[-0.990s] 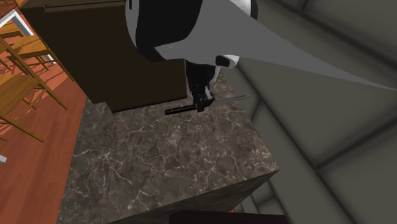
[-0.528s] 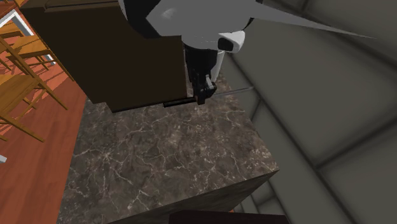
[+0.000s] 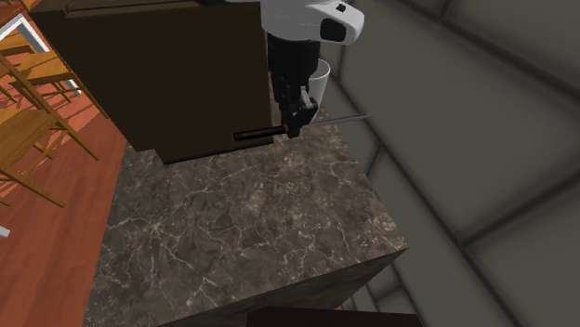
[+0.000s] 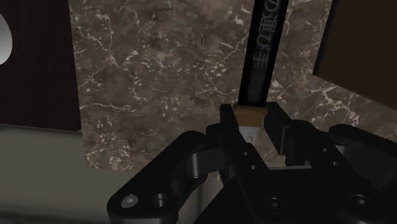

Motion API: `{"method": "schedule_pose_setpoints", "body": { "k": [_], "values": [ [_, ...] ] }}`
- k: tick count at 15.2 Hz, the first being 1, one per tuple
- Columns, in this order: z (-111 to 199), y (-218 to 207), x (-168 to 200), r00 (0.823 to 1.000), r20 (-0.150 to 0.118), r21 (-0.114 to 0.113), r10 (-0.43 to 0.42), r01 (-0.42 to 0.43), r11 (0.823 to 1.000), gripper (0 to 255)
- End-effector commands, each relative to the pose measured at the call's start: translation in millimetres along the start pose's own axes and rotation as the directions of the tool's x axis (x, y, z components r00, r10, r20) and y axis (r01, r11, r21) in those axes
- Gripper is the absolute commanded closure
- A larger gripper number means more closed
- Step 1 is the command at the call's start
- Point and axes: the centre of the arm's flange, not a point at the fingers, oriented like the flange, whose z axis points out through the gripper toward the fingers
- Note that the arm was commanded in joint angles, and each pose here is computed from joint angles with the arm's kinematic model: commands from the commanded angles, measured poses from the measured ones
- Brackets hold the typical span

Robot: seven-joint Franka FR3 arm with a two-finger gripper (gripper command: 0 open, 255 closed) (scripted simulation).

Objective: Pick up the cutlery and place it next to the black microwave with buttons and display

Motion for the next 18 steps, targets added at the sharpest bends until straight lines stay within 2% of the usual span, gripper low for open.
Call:
{"method": "schedule_pose_setpoints", "body": {
  "k": [1, 18],
  "values": [
    [-11.0, 0.9, 0.1, 1.000, 0.000, 0.000, 0.000, 0.000, 1.000, 255],
    [-100.6, 3.9, -4.6, 1.000, 0.000, 0.000, 0.000, 0.000, 1.000, 255]
  ]
}}
